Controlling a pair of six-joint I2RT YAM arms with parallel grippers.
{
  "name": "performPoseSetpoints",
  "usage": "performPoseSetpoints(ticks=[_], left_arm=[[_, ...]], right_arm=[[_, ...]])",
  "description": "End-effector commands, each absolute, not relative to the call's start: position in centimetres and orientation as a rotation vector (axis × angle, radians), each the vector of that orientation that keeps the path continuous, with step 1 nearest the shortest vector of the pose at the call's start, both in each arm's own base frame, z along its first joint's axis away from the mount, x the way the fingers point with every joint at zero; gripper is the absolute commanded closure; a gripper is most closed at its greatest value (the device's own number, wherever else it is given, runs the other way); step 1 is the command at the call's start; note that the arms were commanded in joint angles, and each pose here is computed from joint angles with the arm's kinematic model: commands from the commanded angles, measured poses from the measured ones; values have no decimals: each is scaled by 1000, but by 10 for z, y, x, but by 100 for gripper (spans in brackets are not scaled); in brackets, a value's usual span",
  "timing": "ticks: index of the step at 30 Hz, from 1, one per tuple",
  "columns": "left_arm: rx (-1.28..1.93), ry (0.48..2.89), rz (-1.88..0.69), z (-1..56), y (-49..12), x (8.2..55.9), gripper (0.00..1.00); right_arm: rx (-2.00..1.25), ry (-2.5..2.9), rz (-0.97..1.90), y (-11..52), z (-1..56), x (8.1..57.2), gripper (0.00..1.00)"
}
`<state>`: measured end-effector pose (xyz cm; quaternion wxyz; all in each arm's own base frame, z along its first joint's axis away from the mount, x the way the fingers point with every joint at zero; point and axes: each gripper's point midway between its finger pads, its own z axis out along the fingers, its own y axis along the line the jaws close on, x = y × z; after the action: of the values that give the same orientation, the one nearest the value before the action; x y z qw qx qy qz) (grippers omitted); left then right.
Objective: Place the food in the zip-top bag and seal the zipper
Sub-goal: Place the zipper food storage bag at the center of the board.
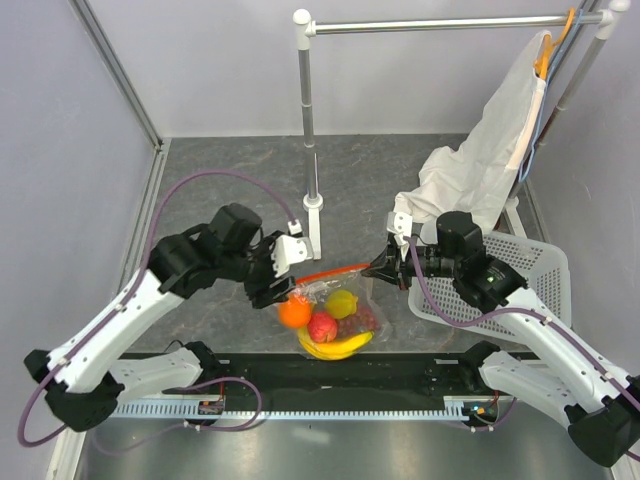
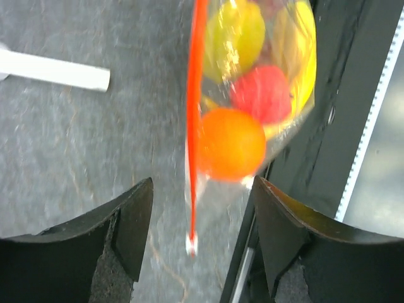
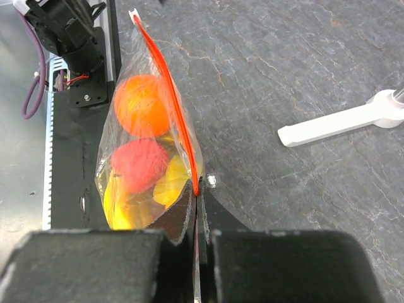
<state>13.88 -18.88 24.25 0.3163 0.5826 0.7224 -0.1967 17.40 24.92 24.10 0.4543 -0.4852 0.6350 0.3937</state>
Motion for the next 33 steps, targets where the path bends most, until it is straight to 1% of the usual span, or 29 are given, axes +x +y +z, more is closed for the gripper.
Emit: performPoseSetpoints(ticks=[1, 5, 6, 7, 8, 10, 11, 13, 14, 15, 17, 18, 19, 20, 21, 22, 24, 28, 33], left_arm=[[1476, 1854, -612, 246, -230, 163, 29], [1508, 1855, -659, 235, -243, 167, 31], [1520, 1865, -678, 230, -245, 165, 37], [1538, 1905, -719, 219, -247, 159, 46], [1552, 1924, -737, 213, -246, 155, 62], [1546, 1950, -795, 212, -246, 147, 81], [1533, 1954, -799, 214, -246, 146, 96], [1521, 1928, -814, 226, -245, 143, 98], [1512, 1914, -809, 231, -244, 145, 98], [1509, 1897, -802, 236, -244, 147, 98], [1508, 1869, -793, 250, -245, 149, 98], [1513, 1860, -801, 255, -247, 150, 98], [1507, 1836, -802, 266, -250, 152, 98], [1509, 1854, -797, 265, -251, 155, 98], [1508, 1860, -768, 265, -251, 160, 98], [1506, 1848, -753, 271, -252, 163, 98], [1510, 1852, -694, 270, -249, 173, 98], [1489, 1825, -607, 285, -241, 192, 98], [1426, 1805, -466, 301, -221, 227, 98]], right_arm=[[-1224, 1433, 968, 252, 275, 171, 100], [-1240, 1419, 968, 252, 276, 168, 100], [-1241, 1417, 969, 252, 277, 167, 100], [-1242, 1415, 969, 251, 276, 167, 100], [-1244, 1413, 970, 251, 276, 166, 100], [-1243, 1416, 971, 251, 275, 166, 100], [-1239, 1415, 972, 251, 275, 166, 100], [-1223, 1433, 980, 251, 274, 166, 100], [-1203, 1446, 971, 250, 274, 168, 95], [-1182, 1458, 963, 250, 275, 171, 88], [-1131, 1491, 953, 249, 278, 177, 69], [-1118, 1492, 951, 249, 282, 178, 64], [-1099, 1503, 944, 249, 284, 182, 56], [-1063, 1524, 945, 248, 287, 185, 43], [-1017, 1540, 910, 246, 293, 193, 36], [-994, 1554, 899, 246, 295, 197, 24], [-944, 1570, 873, 243, 302, 205, 20], [-944, 1570, 820, 236, 306, 206, 20], [-944, 1600, 777, 230, 292, 207, 22]])
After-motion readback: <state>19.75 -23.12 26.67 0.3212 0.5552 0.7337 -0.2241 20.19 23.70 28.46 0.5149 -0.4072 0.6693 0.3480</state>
